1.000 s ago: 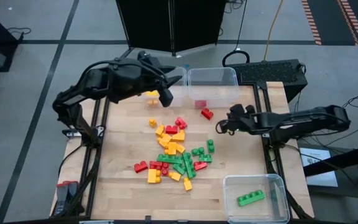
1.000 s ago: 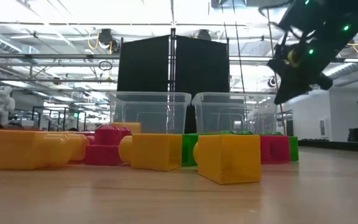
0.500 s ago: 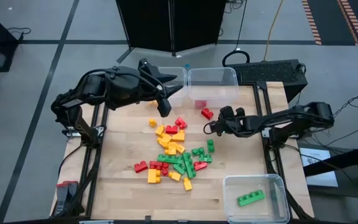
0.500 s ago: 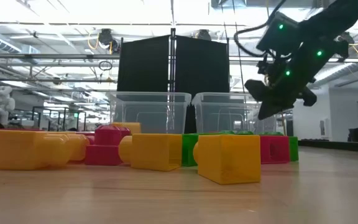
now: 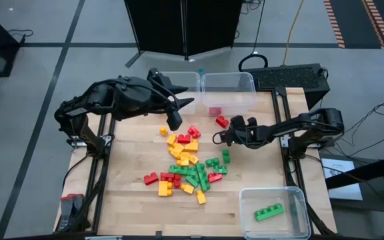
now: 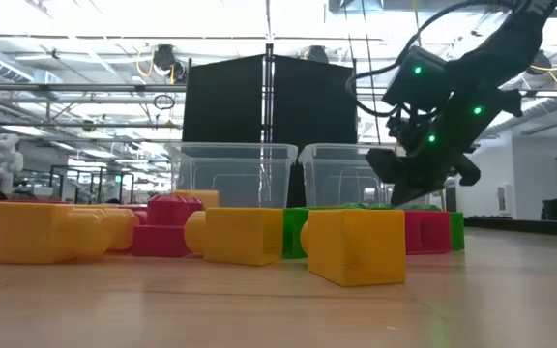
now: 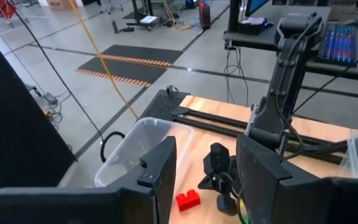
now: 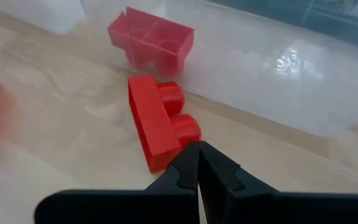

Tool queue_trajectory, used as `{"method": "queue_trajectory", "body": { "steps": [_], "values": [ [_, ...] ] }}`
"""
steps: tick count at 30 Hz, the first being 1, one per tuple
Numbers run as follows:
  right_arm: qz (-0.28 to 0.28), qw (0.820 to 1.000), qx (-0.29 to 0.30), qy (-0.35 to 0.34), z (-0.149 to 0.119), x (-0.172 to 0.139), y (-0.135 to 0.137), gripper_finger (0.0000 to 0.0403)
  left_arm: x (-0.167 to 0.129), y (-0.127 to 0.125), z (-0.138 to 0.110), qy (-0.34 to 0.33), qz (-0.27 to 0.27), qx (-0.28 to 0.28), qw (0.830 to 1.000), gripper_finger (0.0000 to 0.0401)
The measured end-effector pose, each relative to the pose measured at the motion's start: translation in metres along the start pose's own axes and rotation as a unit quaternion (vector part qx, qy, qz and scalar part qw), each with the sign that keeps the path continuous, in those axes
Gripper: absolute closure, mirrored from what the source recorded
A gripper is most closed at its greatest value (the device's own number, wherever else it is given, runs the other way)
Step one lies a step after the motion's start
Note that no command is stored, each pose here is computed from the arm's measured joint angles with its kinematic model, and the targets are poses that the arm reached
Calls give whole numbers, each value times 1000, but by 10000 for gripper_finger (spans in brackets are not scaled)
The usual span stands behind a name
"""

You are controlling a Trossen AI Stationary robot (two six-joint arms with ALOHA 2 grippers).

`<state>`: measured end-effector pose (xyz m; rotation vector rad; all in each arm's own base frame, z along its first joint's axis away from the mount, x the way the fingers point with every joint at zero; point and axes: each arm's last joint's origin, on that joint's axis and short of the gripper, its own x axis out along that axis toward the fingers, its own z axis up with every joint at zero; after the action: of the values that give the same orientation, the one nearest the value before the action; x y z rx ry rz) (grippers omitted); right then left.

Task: Sort blocks
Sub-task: Put the red game piece into the top right transparent bin

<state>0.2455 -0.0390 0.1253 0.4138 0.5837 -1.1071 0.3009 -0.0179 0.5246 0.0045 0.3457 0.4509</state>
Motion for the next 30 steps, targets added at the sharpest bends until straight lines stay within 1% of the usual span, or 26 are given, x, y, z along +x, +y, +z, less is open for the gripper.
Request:
{"method": "queue_trajectory", "body": {
  "steps": [6,11,15,17,19,20,21,22,25,27,28,30],
  "values": [
    [12,1000,17,-3,4,7,2,403,-1,-1,-1,5,3,4,1000,263],
    [39,999,9,14,3,13,5,403,-1,-1,-2,10,4,3,1000,263],
    [46,999,8,22,0,17,8,403,-1,0,-3,14,5,-2,1000,263],
    [58,998,5,32,-1,17,10,403,-1,-1,-4,17,5,-2,1000,263],
    [88,995,-14,43,-3,15,14,403,-2,-2,-4,18,3,0,1000,263],
    [118,991,-30,62,-5,13,17,403,-2,-3,-5,18,2,1,1000,263],
    [136,986,-51,77,-8,11,17,403,-3,-4,-5,18,0,2,1000,263],
    [156,981,-68,90,-11,10,19,403,-3,-4,-5,18,-1,2,1000,263],
    [220,967,-83,93,-4,2,31,403,-5,-7,-5,18,-7,4,1000,263],
    [255,954,-109,116,-8,-4,36,403,-6,-9,-6,19,-9,6,1000,263],
    [266,950,-116,119,-9,-7,40,403,-6,-10,-6,19,-11,7,1000,263],
    [283,947,-111,99,-1,-19,48,403,-8,-12,-6,19,-15,9,1000,263]
  ]
}}
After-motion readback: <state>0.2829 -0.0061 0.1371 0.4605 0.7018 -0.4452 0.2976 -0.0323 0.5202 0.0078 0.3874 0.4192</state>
